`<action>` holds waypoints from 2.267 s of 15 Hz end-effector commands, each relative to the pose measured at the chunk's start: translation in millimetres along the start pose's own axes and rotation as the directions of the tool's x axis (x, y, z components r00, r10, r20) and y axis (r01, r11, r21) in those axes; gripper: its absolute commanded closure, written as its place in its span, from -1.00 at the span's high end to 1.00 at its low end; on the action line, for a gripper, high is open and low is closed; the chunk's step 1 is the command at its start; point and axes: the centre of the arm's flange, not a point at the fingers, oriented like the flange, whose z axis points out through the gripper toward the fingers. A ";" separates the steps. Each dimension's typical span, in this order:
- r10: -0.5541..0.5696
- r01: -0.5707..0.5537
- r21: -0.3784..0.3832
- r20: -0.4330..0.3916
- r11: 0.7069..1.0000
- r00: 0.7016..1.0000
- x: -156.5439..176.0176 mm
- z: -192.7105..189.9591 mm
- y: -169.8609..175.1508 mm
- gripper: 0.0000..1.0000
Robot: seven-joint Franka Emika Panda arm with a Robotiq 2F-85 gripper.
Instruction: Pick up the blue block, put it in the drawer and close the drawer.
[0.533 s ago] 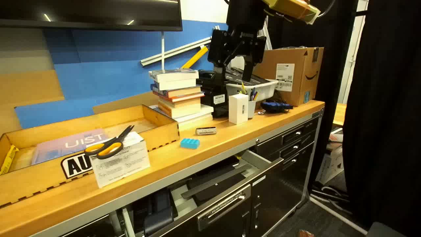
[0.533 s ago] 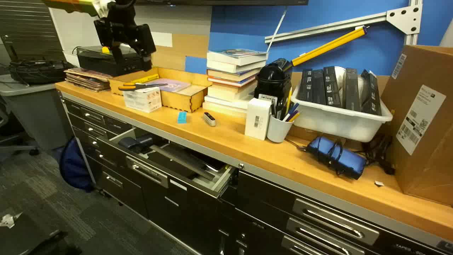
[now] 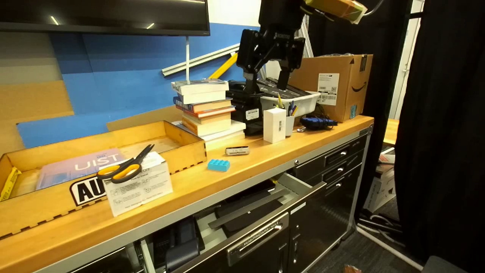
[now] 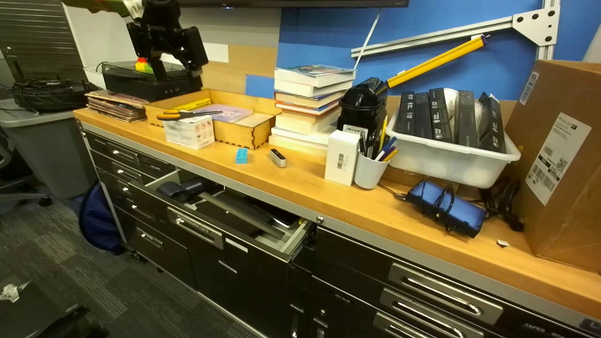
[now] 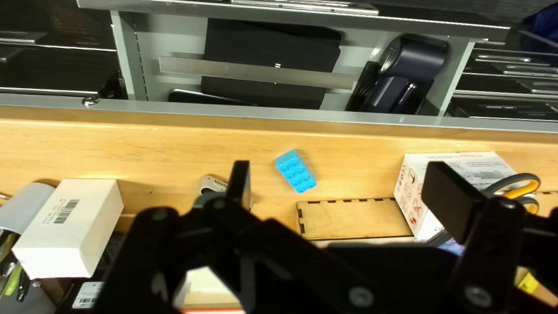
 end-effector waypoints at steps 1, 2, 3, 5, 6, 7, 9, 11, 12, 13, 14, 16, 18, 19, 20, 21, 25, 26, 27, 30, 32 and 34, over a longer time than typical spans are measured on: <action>0.052 -0.054 -0.089 -0.024 0.995 0.998 64.3 20.5 -21.2 1.00; 0.052 -0.055 -0.113 -0.033 0.992 0.998 85.3 32.5 -29.4 1.00; 0.043 -0.048 -0.127 -0.036 0.991 0.998 98.5 42.2 -35.6 1.00; 0.017 -0.021 -0.149 -0.028 0.989 0.999 127.6 72.5 -47.5 1.00; 0.000 -0.002 -0.156 -0.014 0.988 1.000 141.8 90.3 -52.0 1.00; -0.012 0.013 -0.162 0.006 0.987 1.000 154.9 107.6 -54.5 1.00; -0.032 0.040 -0.166 0.048 0.985 0.998 169.1 140.6 -53.8 1.00; -0.047 0.061 -0.140 0.100 0.988 0.994 173.2 172.5 -51.4 1.00; -0.052 0.068 -0.127 0.123 0.990 0.991 172.0 188.6 -49.8 1.00; -0.050 0.068 -0.124 0.141 0.990 0.989 171.3 202.5 -48.4 1.00; -0.050 0.069 -0.115 0.161 0.991 0.986 168.2 215.9 -46.1 1.00; -0.045 0.065 -0.101 0.188 0.993 0.981 162.9 237.2 -40.4 1.00; -0.045 0.065 -0.088 0.209 0.994 0.977 159.7 251.9 -36.9 1.00; -0.040 0.060 -0.090 0.215 0.994 0.976 158.6 258.8 -35.5 1.00; -0.024 0.047 -0.108 0.206 0.993 0.978 158.6 265.1 -33.5 0.91; -0.015 0.040 -0.119 0.202 0.992 0.979 159.2 268.6 -31.7 0.80; -0.008 0.035 -0.139 0.189 0.990 0.982 163.7 275.7 -29.1 0.08; -0.006 0.031 -0.126 0.190 0.992 0.982 162.7 274.1 -28.0 -0.11; -0.003 0.027 -0.125 0.191 0.992 0.982 161.2 271.3 -27.6 -0.25; -0.012 0.032 -0.088 0.229 0.996 0.973 134.7 249.6 -25.0 -0.72; 0.016 0.008 -0.096 0.243 0.995 0.970 110.2 238.0 -20.8 -0.79; 0.030 -0.005 -0.098 0.248 0.995 0.968 85.9 228.4 -15.8 -0.79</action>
